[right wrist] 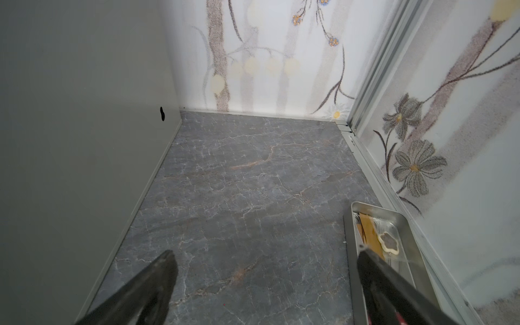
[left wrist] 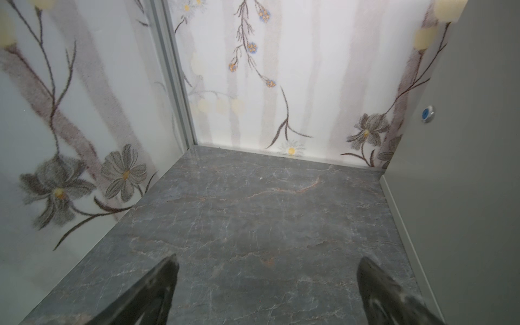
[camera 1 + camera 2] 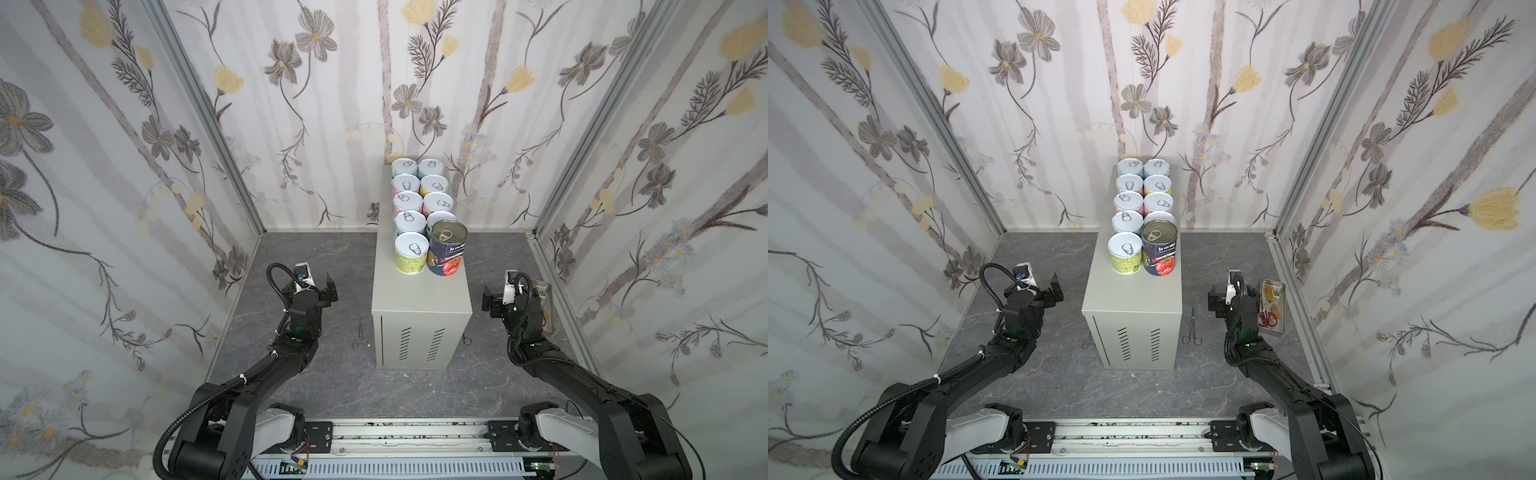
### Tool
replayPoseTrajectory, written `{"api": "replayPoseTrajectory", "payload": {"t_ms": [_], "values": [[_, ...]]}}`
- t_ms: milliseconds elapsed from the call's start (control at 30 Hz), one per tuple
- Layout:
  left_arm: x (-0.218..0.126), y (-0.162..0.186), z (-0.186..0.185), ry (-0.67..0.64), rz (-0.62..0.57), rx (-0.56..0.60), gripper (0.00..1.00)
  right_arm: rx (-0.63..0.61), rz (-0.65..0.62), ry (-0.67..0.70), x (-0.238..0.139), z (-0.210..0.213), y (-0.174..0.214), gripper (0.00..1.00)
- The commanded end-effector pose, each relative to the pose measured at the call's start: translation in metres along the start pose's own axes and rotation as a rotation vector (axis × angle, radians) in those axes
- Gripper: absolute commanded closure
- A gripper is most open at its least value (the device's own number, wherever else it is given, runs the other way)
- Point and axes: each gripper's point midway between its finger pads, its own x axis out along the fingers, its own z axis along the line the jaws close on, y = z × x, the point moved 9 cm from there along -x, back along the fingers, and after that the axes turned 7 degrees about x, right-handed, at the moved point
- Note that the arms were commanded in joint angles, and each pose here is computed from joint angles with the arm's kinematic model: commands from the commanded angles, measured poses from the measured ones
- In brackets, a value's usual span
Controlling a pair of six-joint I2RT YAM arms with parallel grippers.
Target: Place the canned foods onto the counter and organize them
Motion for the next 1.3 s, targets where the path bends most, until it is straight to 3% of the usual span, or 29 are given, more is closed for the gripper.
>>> {"api": "replayPoseTrajectory", "payload": {"t_ms": [0,333,633,967,1133,1267], "values": [[-0.002,-0.003,0.008,-0.077,-0.094,-0.064,0.0,0.04,-0.117,0.042,-0.002,-0.006,-0.004,0.0],[-0.009,0.036,0.022,-0.103,-0.129,-0.057,0.0,0.086,-0.128,0.102,0.002,-0.017,0.021,0.0],[-0.011,0.04,0.032,-0.093,-0.208,-0.049,0.0,0.074,-0.147,0.1,0.006,-0.018,0.018,0.0],[-0.001,0.058,0.037,-0.022,-0.208,-0.076,0.0,0.038,-0.143,0.091,0.022,-0.014,0.016,0.0],[0.023,0.059,0.033,0.036,-0.083,-0.061,0.0,0.027,-0.127,0.09,0.03,-0.013,0.017,0.0],[0.027,0.058,0.036,0.046,-0.083,-0.078,0.0,0.029,-0.116,0.088,0.032,-0.014,0.019,0.0]]}}
